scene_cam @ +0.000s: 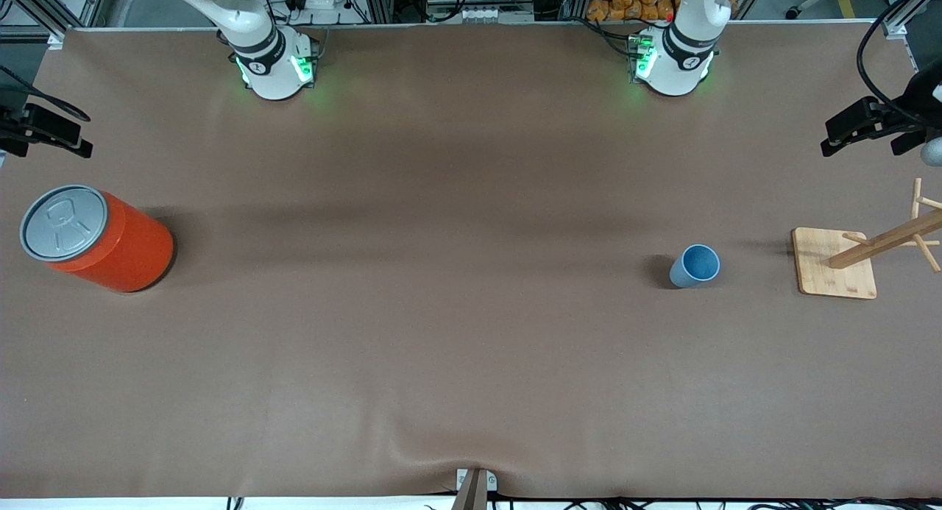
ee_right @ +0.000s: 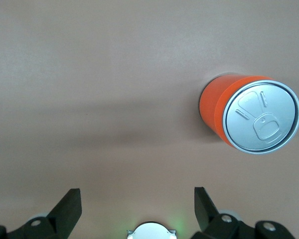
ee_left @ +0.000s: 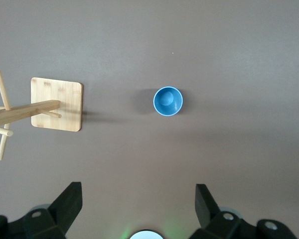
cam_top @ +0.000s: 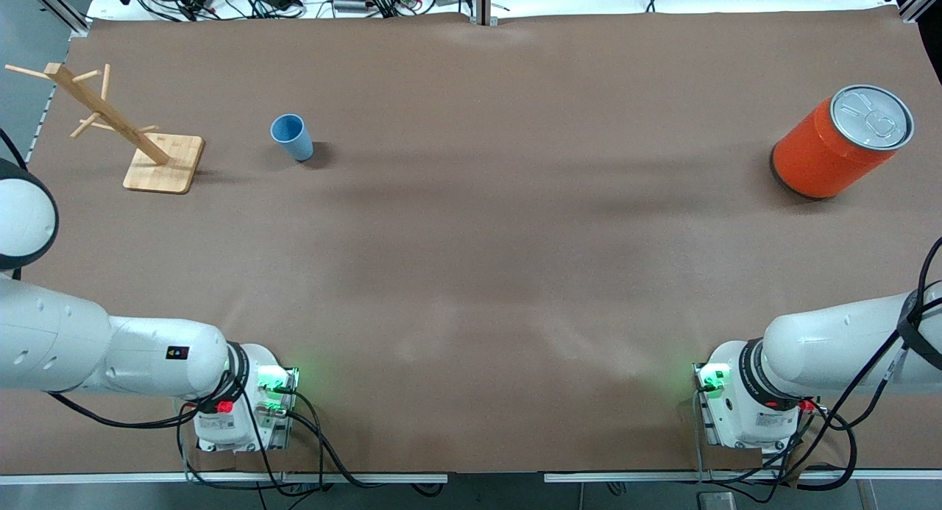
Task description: Flip cup
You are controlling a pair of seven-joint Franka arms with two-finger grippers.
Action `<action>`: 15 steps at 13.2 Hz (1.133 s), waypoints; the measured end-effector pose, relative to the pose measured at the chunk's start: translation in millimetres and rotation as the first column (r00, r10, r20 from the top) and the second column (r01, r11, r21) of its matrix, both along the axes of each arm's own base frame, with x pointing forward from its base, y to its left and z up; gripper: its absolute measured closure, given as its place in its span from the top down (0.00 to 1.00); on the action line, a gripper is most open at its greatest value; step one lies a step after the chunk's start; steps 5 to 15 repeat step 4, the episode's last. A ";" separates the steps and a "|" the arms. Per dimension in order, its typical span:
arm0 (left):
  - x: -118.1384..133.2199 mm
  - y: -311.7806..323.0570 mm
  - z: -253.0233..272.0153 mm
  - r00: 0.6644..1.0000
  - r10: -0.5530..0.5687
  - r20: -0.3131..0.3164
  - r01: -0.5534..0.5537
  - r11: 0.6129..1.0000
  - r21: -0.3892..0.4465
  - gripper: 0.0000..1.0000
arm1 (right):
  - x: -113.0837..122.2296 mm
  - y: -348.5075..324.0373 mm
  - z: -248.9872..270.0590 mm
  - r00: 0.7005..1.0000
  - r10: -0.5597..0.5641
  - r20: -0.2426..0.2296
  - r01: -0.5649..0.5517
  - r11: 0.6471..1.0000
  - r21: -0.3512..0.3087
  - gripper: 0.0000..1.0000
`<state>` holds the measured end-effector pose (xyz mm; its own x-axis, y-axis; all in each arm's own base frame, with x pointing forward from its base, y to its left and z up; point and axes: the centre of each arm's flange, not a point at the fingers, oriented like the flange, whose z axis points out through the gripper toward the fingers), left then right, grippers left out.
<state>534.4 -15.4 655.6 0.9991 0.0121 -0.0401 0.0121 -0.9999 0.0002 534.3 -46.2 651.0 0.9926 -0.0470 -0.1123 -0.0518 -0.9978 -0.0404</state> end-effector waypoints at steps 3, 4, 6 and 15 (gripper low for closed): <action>0.3 0.0 0.2 1.000 0.000 0.003 0.000 1.000 0.000 1.00 | -0.2 -3.6 0.9 1.000 -0.007 0.003 0.007 1.000 0.000 1.00; 0.4 0.0 0.3 1.000 0.000 0.003 0.000 1.000 0.000 1.00 | -0.6 -7.2 0.9 1.000 -0.013 0.002 0.013 1.000 0.000 1.00; 0.4 0.0 0.3 1.000 0.000 0.003 0.000 1.000 0.000 1.00 | -0.6 -7.2 0.9 1.000 -0.013 0.002 0.013 1.000 0.000 1.00; 0.4 0.0 0.3 1.000 0.000 0.003 0.000 1.000 0.000 1.00 | -0.6 -7.2 0.9 1.000 -0.013 0.002 0.013 1.000 0.000 1.00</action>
